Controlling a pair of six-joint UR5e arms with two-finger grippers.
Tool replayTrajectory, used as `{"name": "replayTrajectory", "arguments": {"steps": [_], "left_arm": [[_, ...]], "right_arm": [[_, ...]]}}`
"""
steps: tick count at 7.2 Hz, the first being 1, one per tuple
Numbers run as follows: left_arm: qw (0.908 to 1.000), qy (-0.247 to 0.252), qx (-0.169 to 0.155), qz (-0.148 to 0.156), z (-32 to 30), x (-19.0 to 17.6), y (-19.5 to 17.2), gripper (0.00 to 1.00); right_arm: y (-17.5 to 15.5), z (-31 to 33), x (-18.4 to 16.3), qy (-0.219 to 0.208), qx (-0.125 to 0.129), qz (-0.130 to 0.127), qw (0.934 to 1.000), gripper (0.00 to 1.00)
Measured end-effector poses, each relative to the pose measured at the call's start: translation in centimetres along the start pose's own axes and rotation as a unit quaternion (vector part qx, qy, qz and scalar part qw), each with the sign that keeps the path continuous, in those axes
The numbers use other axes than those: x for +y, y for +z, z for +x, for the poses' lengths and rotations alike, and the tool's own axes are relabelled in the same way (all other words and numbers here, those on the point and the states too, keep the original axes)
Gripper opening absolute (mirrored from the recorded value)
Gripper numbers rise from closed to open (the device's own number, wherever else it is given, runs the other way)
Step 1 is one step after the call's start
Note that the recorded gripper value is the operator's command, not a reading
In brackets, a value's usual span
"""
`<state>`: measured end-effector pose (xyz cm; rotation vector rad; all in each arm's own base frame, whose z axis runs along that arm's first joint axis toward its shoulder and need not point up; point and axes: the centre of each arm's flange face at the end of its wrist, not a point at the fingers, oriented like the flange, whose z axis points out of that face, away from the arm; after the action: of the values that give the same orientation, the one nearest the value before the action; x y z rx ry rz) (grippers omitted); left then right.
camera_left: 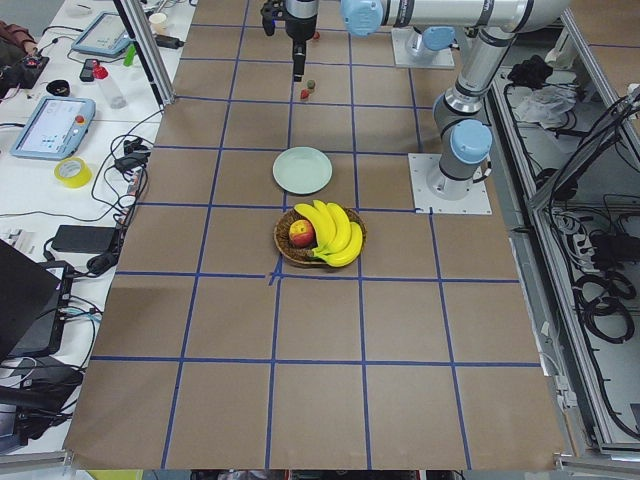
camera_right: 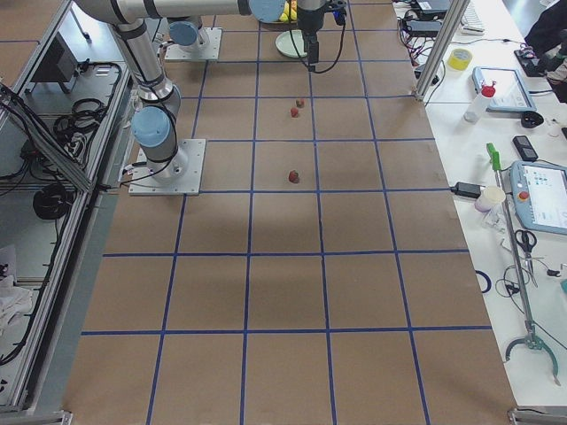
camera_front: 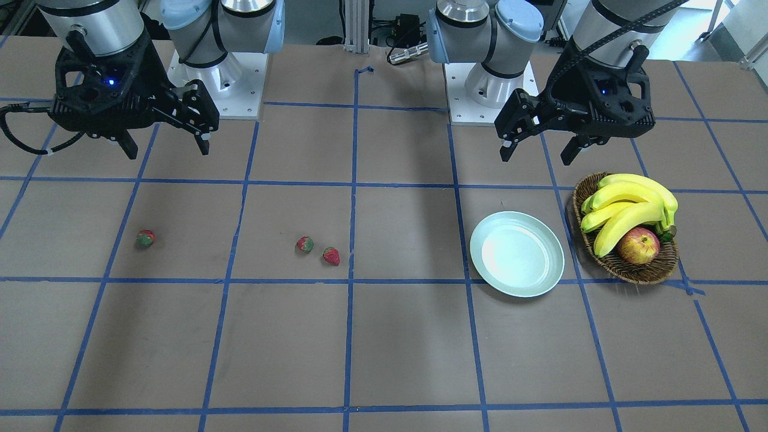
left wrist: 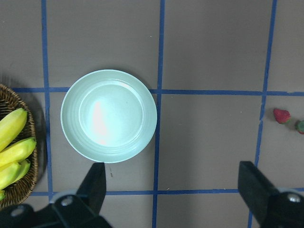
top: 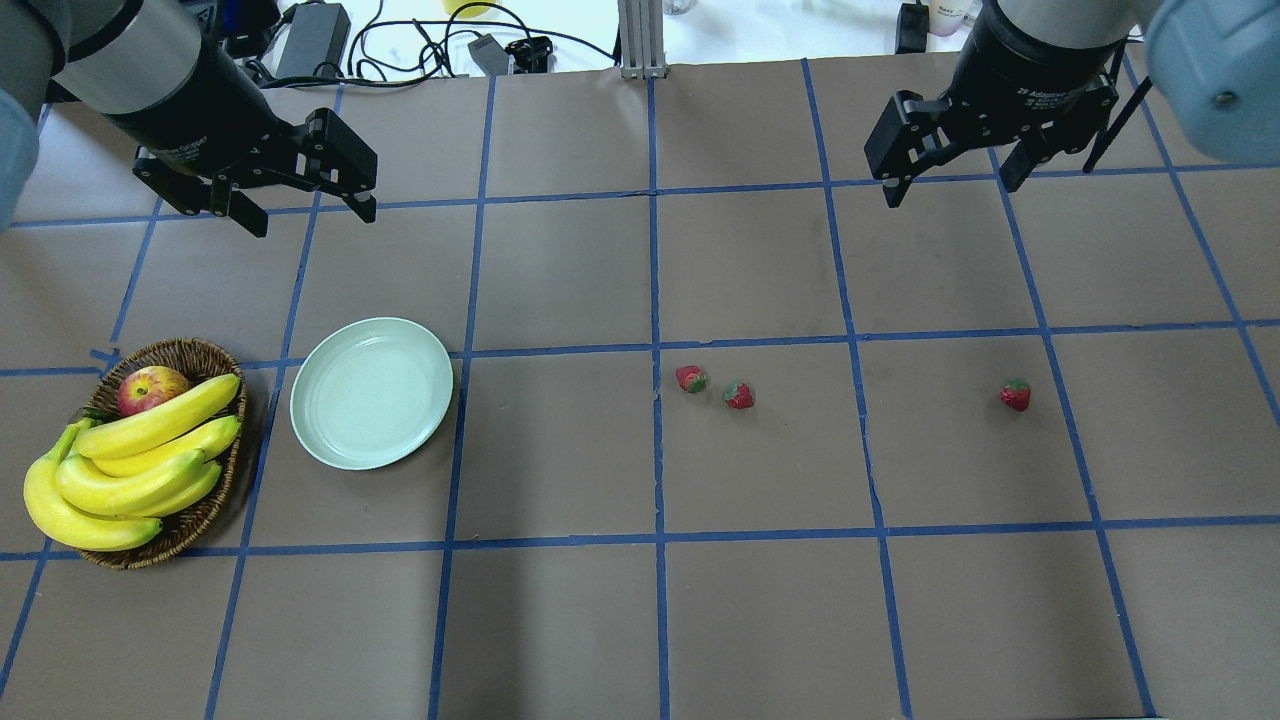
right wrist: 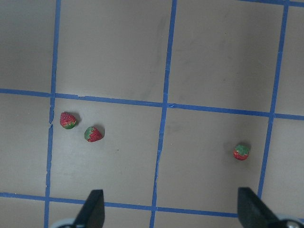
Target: Collect all strawberries into plate
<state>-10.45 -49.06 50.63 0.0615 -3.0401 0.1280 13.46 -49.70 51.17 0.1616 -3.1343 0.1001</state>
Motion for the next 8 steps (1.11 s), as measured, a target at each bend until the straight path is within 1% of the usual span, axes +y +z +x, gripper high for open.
{"name": "replayTrajectory", "arguments": {"steps": [1, 2, 4, 6, 8], "left_arm": [[0.9999, -0.001, -0.008, -0.009, -0.3, 0.2, 0.2, 1.0], [0.9994, -0.003, -0.026, -0.023, -0.8, 0.5, 0.5, 1.0], [0.9982, -0.004, -0.04, -0.044, -1.1, 0.9, 1.2, 1.0], [0.998, -0.004, -0.041, -0.049, -1.2, 1.0, 1.4, 1.0], [0.9981, -0.006, -0.041, -0.046, -1.3, 0.9, 1.3, 1.0]], "right_arm": [[0.0, 0.0, 0.0, 0.0, 0.0, 0.0, 1.0, 1.0], [0.0, 0.1, 0.0, 0.001, 0.0, -0.001, 1.0, 1.0], [0.0, 0.1, 0.0, 0.001, 0.0, -0.002, 1.0, 1.0], [0.1, 0.1, 0.0, 0.001, 0.0, -0.003, 1.0, 1.0], [0.1, 0.1, 0.1, 0.001, 0.0, -0.004, 1.0, 1.0]]}}
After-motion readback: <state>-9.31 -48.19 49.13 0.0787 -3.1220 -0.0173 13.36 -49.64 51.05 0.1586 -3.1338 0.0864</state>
